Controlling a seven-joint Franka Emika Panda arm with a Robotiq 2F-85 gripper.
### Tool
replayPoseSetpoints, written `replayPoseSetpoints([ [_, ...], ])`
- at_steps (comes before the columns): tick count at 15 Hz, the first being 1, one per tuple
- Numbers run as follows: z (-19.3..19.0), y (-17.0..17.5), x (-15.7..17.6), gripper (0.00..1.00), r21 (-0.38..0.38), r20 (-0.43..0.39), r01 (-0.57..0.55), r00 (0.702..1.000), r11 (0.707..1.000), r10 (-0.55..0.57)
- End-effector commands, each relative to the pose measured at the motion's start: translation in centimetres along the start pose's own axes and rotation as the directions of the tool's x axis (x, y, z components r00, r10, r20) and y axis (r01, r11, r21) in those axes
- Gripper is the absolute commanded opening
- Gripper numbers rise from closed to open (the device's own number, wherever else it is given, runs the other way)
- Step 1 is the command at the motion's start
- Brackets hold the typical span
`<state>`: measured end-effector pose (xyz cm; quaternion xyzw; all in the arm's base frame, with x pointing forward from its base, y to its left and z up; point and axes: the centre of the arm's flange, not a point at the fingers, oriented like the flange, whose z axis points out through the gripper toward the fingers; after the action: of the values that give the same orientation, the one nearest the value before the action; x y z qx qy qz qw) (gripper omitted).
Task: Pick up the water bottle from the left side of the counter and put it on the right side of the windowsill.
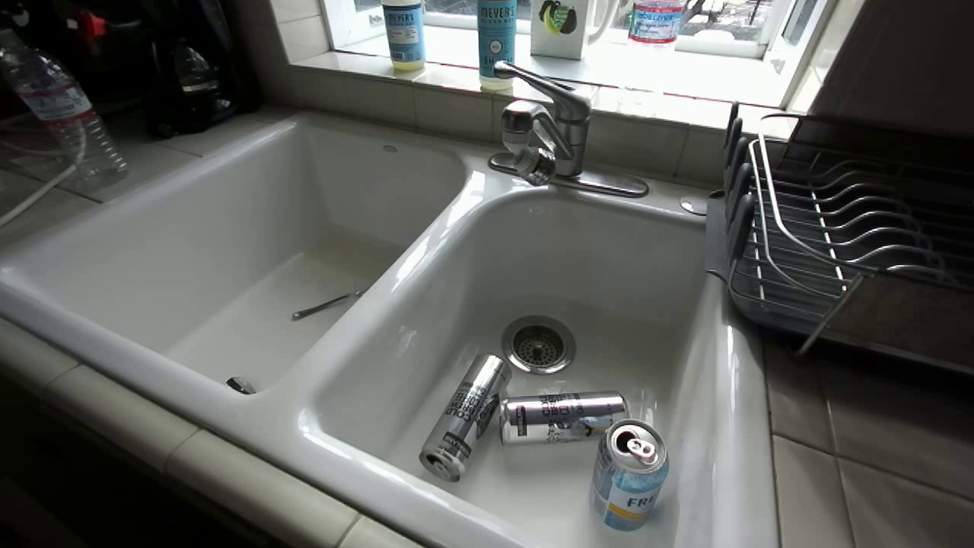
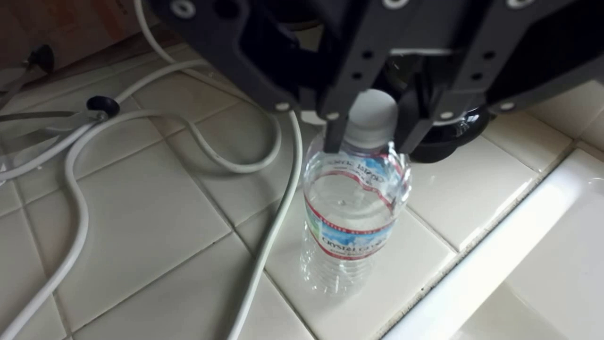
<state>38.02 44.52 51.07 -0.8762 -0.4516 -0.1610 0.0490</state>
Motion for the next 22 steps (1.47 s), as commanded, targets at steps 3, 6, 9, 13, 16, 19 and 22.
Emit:
replayPoseSetpoints([
  [3, -3.1, 0.9, -0.6, 0.08, -0.067, -0.032, -0.064, 0.998, 0.996, 0.062],
  [6, -6.0, 4.5, -3.0, 0.08, -0.089, -0.038, -0.220, 0.975, 0.971, 0.218],
  [9, -7.8, 8.9, -7.4, 0.08, -0.130, -0.006, -0.365, 0.930, 0.922, 0.367],
  [13, -9.4, 13.5, -13.8, 0.08, -0.200, -0.014, -0.545, 0.833, 0.815, 0.553],
  [16, -9.1, 14.7, -12.0, 0.31, -0.199, -0.013, -0.527, 0.845, 0.826, 0.535],
  [19, -8.6, 15.2, -11.2, 0.08, -0.238, -0.025, -0.543, 0.832, 0.805, 0.554],
  [22, -8.4, 19.8, -12.3, 0.08, -0.325, -0.048, -0.644, 0.743, 0.693, 0.668],
])
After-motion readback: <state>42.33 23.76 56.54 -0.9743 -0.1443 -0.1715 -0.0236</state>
